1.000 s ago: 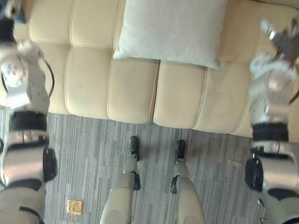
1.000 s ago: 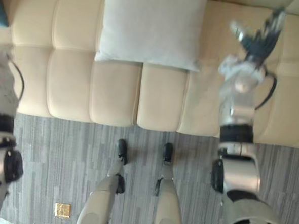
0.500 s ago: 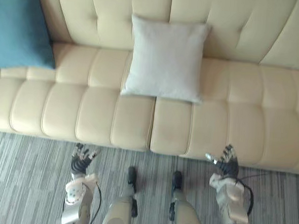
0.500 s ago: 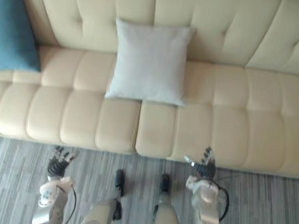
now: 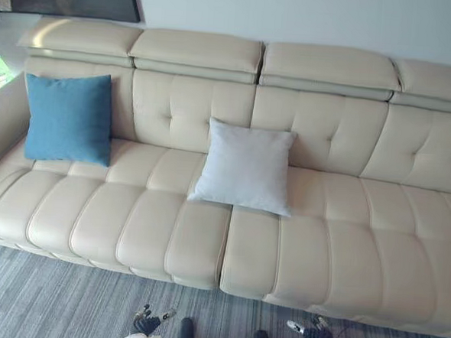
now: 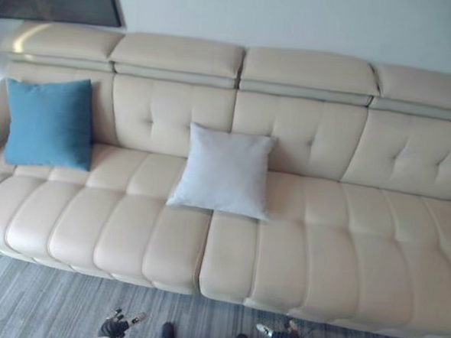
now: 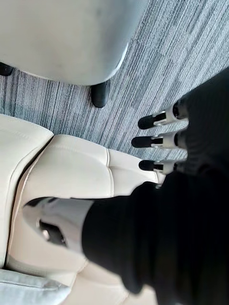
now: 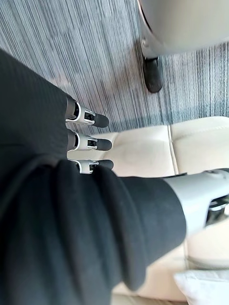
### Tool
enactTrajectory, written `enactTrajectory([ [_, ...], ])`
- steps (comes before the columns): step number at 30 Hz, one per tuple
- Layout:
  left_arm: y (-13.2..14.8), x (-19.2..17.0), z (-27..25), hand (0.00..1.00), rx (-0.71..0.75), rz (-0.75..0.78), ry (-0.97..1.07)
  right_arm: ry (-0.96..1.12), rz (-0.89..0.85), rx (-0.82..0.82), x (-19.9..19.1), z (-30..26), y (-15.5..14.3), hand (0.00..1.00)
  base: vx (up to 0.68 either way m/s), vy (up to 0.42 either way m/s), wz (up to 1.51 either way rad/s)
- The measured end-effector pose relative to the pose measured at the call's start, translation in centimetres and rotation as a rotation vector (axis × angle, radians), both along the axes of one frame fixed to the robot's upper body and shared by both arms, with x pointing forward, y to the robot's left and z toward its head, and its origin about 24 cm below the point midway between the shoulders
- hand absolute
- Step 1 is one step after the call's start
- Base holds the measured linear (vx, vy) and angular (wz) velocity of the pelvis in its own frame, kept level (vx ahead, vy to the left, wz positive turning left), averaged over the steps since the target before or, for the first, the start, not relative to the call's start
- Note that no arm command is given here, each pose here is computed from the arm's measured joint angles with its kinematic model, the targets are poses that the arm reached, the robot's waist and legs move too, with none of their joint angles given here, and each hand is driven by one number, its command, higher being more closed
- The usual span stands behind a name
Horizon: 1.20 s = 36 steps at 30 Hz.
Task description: Pick up cushions and gather them together orderly.
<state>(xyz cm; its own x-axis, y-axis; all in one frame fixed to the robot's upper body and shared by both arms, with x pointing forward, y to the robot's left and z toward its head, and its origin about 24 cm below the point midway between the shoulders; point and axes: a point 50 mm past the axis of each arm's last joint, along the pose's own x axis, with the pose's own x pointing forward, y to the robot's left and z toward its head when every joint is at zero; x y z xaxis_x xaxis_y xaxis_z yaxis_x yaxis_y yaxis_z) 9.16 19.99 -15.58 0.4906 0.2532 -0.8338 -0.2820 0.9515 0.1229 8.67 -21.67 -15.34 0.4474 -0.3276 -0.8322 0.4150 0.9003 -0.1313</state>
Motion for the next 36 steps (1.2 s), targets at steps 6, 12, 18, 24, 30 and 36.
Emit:
enactTrajectory([
  [6,0.7,-0.4,-0.3,0.00,0.043,-0.034,0.060,0.075,-0.045,0.048,-0.2,-0.9,0.4,0.00,0.04,-0.001,0.08],
  [12,0.7,-0.4,-0.3,0.00,0.043,-0.034,0.060,0.083,-0.037,0.045,-0.4,-0.9,0.4,0.00,0.00,0.000,-0.01],
  [18,0.5,-0.3,-0.3,0.00,0.038,-0.038,0.058,0.102,0.002,0.036,-0.5,-1.0,0.7,0.00,-0.02,-0.002,-0.07],
  [24,0.4,0.6,-0.1,0.00,0.034,-0.049,0.035,0.082,0.080,-0.003,0.7,-0.6,1.0,0.00,-0.07,-0.001,-0.34],
  [30,-0.2,1.4,0.0,0.00,0.009,-0.035,0.012,0.060,0.115,-0.031,1.6,-0.2,1.0,0.00,0.00,0.032,-0.87],
  [36,-0.6,2.5,0.2,0.00,0.001,-0.052,-0.010,0.000,0.209,-0.038,4.4,0.5,2.5,0.00,0.03,-0.082,-1.76],
])
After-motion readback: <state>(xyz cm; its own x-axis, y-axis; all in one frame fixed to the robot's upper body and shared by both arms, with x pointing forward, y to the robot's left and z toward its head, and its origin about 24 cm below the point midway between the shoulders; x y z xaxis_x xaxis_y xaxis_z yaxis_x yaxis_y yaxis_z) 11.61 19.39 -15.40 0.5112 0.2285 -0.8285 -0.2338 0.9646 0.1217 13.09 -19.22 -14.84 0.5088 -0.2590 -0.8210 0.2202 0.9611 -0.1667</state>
